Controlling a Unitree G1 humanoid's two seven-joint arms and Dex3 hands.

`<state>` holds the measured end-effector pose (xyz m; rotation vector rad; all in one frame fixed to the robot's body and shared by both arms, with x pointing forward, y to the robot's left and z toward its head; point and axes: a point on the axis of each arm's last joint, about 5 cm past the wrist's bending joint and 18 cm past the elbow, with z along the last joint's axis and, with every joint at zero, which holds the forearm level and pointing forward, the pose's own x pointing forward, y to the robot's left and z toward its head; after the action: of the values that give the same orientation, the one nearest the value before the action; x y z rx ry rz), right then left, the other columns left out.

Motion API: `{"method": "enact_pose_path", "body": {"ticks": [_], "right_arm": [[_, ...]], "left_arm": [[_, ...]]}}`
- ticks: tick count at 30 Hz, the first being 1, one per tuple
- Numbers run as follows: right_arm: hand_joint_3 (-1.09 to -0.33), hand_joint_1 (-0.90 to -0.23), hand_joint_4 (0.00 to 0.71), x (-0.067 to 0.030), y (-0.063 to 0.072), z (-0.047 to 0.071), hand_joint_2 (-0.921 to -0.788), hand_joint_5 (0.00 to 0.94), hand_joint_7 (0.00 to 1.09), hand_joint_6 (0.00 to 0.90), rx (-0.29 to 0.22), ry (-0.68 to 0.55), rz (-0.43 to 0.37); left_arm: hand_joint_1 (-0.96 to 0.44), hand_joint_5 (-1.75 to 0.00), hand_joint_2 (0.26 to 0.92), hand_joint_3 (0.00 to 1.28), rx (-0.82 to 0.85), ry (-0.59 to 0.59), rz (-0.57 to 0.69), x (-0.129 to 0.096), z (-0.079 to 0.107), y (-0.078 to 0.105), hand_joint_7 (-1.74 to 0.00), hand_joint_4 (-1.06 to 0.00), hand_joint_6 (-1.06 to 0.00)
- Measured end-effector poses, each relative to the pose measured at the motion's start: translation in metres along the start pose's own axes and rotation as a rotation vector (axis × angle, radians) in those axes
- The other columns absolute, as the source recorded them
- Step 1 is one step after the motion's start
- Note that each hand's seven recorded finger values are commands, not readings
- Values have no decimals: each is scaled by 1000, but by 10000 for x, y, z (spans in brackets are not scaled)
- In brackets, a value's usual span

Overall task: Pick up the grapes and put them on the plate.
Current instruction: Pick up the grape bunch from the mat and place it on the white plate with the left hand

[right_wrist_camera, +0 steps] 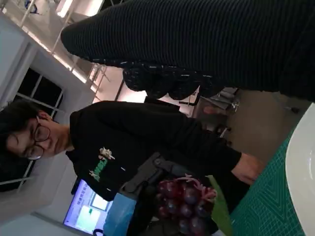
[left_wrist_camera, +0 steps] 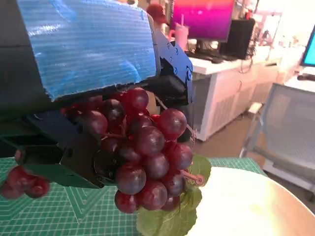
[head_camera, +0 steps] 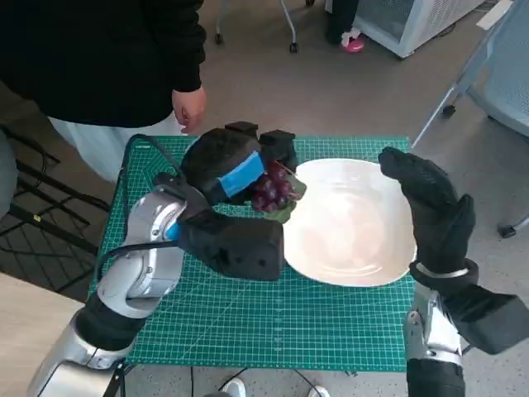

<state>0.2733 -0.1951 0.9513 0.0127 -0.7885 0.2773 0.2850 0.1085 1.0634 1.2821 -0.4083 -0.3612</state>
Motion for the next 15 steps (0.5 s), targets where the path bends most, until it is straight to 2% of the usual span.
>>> {"method": "enact_pose_path", "body": {"ticks": [7, 12, 15], "right_arm": [[-735, -660, 332, -39, -23, 25, -921, 3, 266, 81, -8, 0, -10], [-729, -662, 334, -54, -44, 56, -921, 4, 264, 86, -15, -9, -19], [-727, -662, 334, -72, -51, 78, -921, 4, 262, 87, -20, -12, -27]], "left_arm": [[4, -1401, 916, 251, 16, -24, -27, 139, 72, -8, -1366, -454, -462], [4, -1495, 920, 210, 16, -53, -63, 325, 179, -52, -1147, -475, -550], [3, -1445, 920, 221, 14, -76, -89, 431, 266, -73, -1250, -470, -509]]}}
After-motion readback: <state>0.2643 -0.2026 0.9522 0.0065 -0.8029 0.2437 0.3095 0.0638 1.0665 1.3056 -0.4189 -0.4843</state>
